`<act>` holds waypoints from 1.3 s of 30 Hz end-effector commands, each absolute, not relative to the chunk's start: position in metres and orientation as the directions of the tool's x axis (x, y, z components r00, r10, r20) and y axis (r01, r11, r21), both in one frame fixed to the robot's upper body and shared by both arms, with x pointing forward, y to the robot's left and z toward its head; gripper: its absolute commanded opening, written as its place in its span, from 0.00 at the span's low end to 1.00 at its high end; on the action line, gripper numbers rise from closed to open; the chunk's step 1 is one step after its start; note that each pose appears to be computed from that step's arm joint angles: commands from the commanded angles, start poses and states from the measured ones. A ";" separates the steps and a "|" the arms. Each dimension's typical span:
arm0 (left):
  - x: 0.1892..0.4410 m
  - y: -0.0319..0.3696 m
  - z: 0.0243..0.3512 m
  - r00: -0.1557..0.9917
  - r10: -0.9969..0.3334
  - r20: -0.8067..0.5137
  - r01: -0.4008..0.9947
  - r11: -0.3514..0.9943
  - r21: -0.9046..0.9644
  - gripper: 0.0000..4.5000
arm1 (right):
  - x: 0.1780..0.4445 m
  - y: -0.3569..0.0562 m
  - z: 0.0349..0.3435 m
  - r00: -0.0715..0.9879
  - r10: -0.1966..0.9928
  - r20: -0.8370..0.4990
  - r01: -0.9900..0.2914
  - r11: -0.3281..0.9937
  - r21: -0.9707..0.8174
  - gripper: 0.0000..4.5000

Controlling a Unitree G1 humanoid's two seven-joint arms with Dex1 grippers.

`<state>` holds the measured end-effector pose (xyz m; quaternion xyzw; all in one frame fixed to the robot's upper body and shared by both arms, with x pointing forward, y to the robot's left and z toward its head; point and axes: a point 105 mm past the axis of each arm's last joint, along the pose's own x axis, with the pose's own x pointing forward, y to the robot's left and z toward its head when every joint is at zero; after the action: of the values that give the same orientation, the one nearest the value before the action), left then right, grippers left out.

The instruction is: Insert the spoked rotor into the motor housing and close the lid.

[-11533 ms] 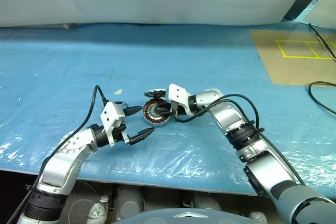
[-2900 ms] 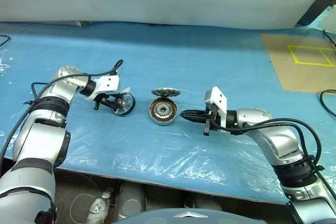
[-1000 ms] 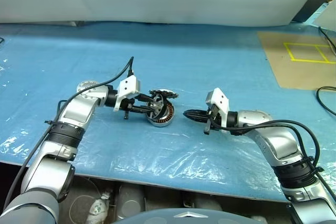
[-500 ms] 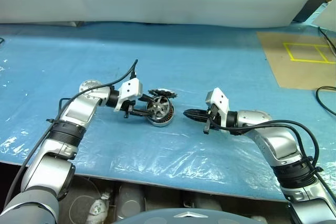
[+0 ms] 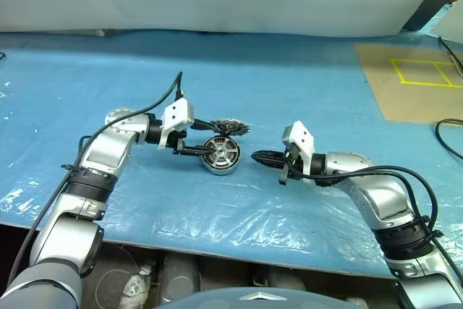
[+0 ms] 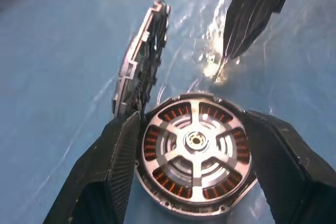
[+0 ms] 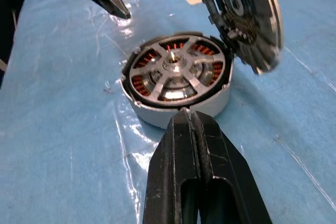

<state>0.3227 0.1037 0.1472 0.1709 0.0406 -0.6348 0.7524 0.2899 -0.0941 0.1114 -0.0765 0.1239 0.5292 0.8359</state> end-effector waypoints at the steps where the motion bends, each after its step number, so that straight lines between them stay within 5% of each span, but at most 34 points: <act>1: 0.308 0.106 0.160 0.192 -0.963 -0.188 0.975 0.164 0.153 0.72 | 0.294 -0.088 0.131 0.386 0.893 -0.230 -0.919 0.393 -0.015 0.00; 8: 0.288 0.130 0.128 0.288 -0.929 -0.230 0.958 0.282 0.062 0.72 | 0.298 -0.056 0.128 0.255 0.942 -0.219 -0.956 0.279 0.088 0.00; 21: 0.312 0.159 0.134 0.519 -0.839 -0.163 0.855 0.510 0.099 0.72 | 0.319 -0.022 0.124 0.244 0.963 -0.112 -0.943 0.262 0.204 0.00; 28: 0.323 0.146 0.138 0.520 -0.844 -0.134 0.854 0.506 0.122 0.72 | 0.324 -0.036 0.058 0.305 0.873 -0.380 -0.923 0.369 0.106 0.00; 39: 0.367 0.128 0.174 0.514 -0.858 -0.024 0.837 0.495 0.235 0.72 | 0.314 -0.043 0.137 0.249 0.964 -0.087 -0.948 0.261 0.180 0.00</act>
<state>0.3623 0.1284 0.1623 0.0945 -0.0230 -0.4914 0.8655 0.3215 -0.0458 0.1144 0.0365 0.1261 0.5822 0.8023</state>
